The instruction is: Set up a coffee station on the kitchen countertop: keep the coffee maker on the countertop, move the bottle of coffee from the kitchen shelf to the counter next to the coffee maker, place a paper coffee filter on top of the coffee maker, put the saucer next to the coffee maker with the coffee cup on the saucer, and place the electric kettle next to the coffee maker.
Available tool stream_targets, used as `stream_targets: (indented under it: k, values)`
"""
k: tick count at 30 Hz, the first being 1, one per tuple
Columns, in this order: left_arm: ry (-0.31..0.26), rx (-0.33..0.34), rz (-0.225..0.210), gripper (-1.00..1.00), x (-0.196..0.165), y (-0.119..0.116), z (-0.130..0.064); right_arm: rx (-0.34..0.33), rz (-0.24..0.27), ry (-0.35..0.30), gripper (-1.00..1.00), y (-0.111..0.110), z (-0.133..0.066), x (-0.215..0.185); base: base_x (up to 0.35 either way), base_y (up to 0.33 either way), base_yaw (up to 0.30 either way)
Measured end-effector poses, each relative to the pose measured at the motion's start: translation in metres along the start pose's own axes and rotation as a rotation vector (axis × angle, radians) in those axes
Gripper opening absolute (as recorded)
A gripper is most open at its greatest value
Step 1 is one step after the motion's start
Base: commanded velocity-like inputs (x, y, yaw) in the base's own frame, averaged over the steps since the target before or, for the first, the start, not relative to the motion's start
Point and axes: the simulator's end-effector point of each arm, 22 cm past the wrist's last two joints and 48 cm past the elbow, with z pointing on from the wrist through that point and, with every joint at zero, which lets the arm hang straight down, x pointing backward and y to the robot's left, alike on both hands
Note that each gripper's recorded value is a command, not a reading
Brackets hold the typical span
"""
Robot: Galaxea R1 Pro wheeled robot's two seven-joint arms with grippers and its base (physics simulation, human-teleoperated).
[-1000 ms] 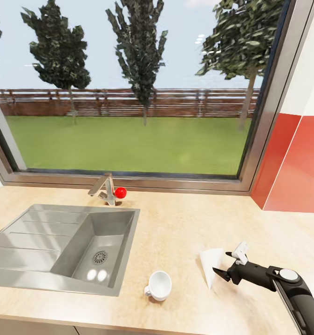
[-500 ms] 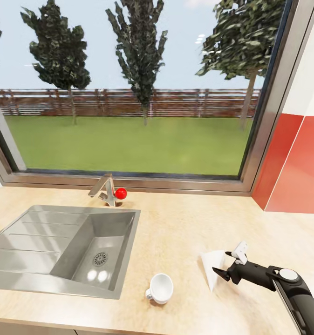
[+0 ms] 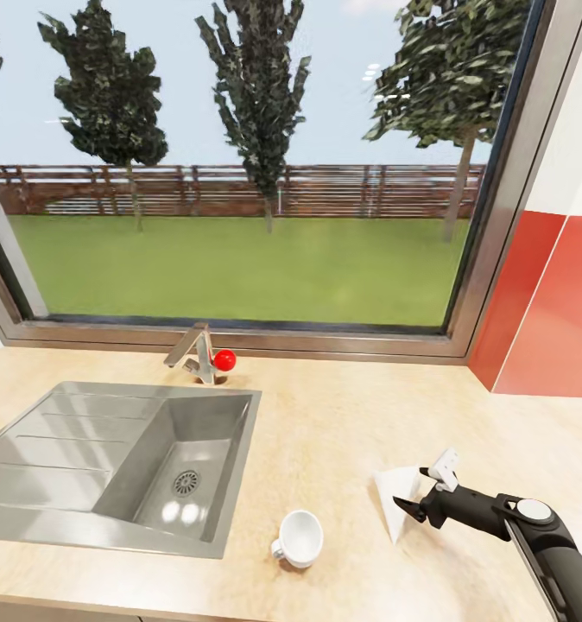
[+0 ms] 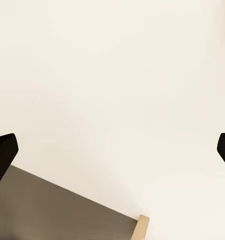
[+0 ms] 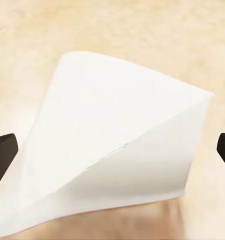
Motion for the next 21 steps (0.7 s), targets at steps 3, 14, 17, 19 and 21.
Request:
stream_targets:
  k: [3,14,17,19,21]
  values:
    - [0.002,0.0,0.001,1.0,0.002,0.0,0.0,-0.002,0.0,-0.001,1.0,0.001,0.001,0.0,0.002,0.001,0.0]
    - [0.007,0.0,0.004,1.0,0.006,0.001,-0.001,-0.02,-0.005,0.002,1.0,0.008,0.005,0.001,0.0,0.0,0.0]
    - [0.008,0.0,0.004,1.0,0.006,0.001,-0.001,-0.047,-0.026,0.012,1.0,0.02,0.011,0.002,0.0,0.0,0.0]
    - [0.008,-0.001,0.004,1.0,0.006,0.002,-0.001,-0.052,-0.03,0.014,1.0,0.022,0.012,0.002,0.0,0.0,0.0]
    - [0.008,0.0,0.004,1.0,0.007,0.002,-0.001,-0.054,-0.03,0.016,1.0,0.023,0.012,0.003,0.0,0.0,0.0]
